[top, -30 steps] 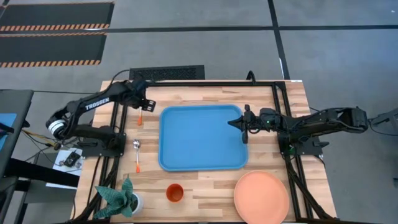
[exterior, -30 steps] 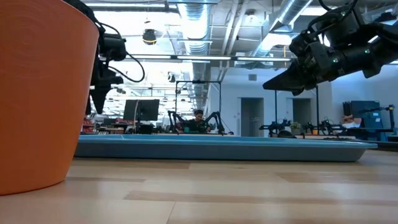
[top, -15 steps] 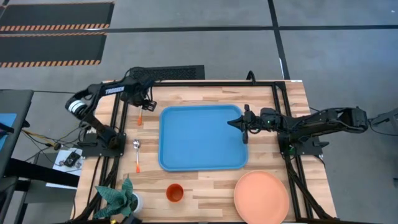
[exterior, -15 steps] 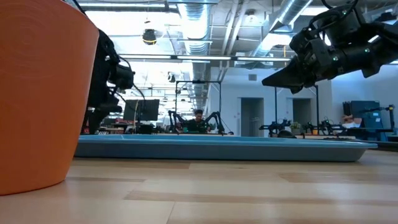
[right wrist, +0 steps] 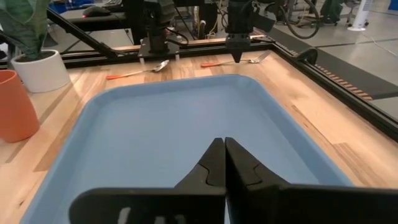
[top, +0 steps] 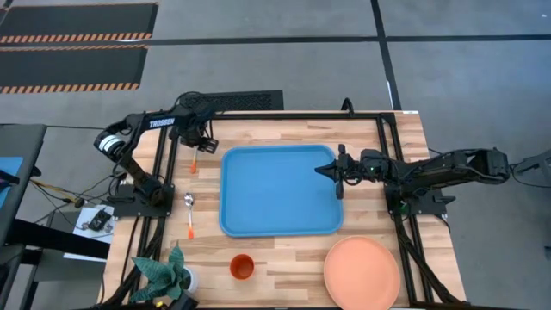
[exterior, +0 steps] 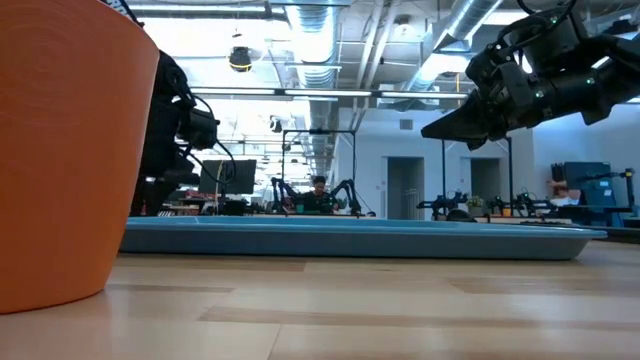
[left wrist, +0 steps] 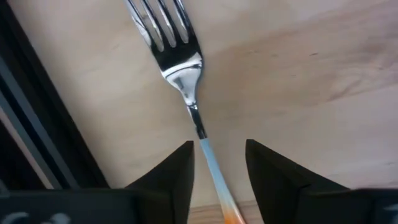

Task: Pick and place plate/cup/fork/spoon on tray
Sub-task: Put the orange fork on the left side of the blue tray

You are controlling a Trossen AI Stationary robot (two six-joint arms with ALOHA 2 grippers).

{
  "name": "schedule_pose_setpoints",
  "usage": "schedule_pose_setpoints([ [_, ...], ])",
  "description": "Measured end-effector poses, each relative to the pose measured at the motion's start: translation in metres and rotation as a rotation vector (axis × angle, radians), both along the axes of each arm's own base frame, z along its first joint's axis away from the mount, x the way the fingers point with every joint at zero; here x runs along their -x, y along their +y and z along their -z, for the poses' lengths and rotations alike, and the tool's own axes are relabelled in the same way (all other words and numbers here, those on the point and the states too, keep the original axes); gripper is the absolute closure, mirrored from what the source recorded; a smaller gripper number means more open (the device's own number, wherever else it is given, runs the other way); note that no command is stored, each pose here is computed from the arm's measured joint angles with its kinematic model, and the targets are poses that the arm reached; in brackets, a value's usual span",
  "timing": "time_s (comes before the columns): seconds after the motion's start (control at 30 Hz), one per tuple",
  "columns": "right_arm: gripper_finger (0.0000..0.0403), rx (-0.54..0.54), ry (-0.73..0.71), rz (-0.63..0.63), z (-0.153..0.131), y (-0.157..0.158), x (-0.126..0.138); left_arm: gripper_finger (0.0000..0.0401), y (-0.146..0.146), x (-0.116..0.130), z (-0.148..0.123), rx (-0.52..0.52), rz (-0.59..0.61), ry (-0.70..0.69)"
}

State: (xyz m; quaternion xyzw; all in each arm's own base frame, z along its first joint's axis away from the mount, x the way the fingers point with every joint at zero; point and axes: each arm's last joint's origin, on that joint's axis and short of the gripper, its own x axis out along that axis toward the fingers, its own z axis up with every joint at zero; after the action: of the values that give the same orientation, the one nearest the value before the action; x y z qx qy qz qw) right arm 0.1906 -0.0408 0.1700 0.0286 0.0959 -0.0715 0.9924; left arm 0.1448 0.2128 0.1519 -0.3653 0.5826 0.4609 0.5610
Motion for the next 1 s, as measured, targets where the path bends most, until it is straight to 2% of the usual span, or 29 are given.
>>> schedule_pose_setpoints([
  [0.3, 0.0395, 0.002, 0.0, 0.0, 0.0, 0.0, 0.0, 0.0326, 0.0, -0.001, 0.001, -0.008, -0.014, -0.007],
  [0.7, 0.0395, 0.014, -0.023, -0.022, -0.002, 0.004, -0.001, 0.0286, -0.001, -0.003, 0.007, -0.031, -0.032, 0.039],
  [0.87, 0.0395, 0.015, -0.024, -0.023, -0.002, 0.004, -0.001, 0.03, -0.004, -0.009, 0.014, -0.035, -0.001, 0.099],
  [1.0, 0.0395, 0.015, -0.026, -0.028, -0.003, 0.005, -0.001, 0.0326, -0.004, -0.01, 0.014, -0.034, -0.002, 0.094],
])
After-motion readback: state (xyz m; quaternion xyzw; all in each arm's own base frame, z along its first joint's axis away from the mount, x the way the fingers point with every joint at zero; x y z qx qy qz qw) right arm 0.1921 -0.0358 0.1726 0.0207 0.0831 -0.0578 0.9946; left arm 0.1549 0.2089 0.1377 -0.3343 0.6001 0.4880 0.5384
